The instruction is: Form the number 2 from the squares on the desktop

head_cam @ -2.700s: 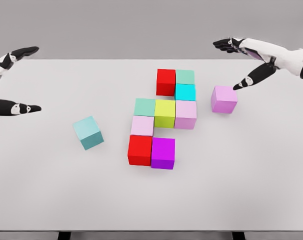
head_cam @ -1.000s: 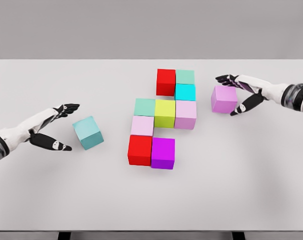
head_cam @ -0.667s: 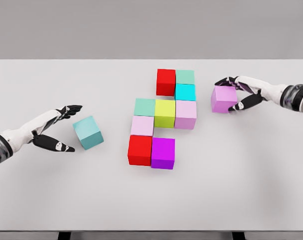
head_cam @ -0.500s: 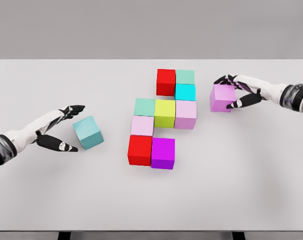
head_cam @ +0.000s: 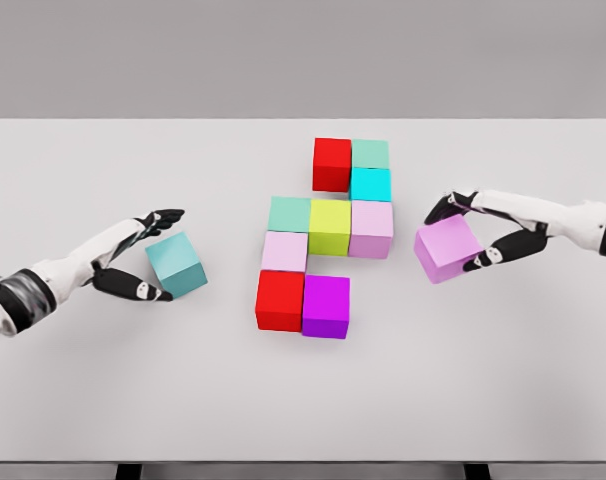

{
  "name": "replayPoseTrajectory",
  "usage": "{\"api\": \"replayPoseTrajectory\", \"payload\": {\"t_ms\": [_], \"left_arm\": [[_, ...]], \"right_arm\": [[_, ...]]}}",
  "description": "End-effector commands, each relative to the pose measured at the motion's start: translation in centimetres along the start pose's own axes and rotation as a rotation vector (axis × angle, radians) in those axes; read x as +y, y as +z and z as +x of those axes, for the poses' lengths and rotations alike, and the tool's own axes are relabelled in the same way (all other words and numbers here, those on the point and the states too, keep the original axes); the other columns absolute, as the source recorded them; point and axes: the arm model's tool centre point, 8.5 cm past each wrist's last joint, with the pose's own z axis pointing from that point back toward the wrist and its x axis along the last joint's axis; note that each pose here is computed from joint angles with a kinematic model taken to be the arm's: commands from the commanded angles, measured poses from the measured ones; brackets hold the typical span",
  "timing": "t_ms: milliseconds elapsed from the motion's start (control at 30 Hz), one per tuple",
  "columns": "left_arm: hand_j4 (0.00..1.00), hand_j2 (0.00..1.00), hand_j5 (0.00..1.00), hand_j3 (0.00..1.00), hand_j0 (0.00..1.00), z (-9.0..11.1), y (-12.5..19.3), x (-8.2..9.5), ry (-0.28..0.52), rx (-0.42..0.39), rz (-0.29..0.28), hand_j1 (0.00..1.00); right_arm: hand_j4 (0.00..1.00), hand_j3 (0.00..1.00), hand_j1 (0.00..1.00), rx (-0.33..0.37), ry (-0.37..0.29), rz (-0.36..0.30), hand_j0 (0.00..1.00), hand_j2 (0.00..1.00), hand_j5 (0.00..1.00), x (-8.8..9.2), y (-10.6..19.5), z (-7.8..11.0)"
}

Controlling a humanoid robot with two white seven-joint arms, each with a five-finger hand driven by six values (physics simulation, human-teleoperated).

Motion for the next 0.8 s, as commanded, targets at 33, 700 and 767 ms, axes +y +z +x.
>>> {"api": "replayPoseTrajectory", "payload": {"t_ms": [33, 700, 767], "left_arm": [[1.00, 1.00, 1.00, 1.00, 1.00, 0.2, -0.5, -0.6, 0.007, -0.012, 0.000, 1.00], [0.83, 0.83, 0.83, 0.83, 0.83, -0.1, -0.5, -0.7, 0.015, 0.014, 0.002, 0.83], [0.83, 0.83, 0.83, 0.83, 0.83, -0.2, -0.4, -0.7, 0.016, 0.016, 0.001, 0.83]], "right_arm": [[0.49, 0.49, 0.49, -0.073, 0.016, 0.039, 0.49, 0.49, 0.49, 1.1, 0.6, 2.5], [0.53, 0.53, 0.53, -0.138, -0.191, 0.080, 0.53, 0.53, 0.53, 5.3, -1.3, 2.2], [0.54, 0.54, 0.54, -0.134, -0.184, 0.083, 0.54, 0.54, 0.54, 5.3, -1.4, 2.2]]}}
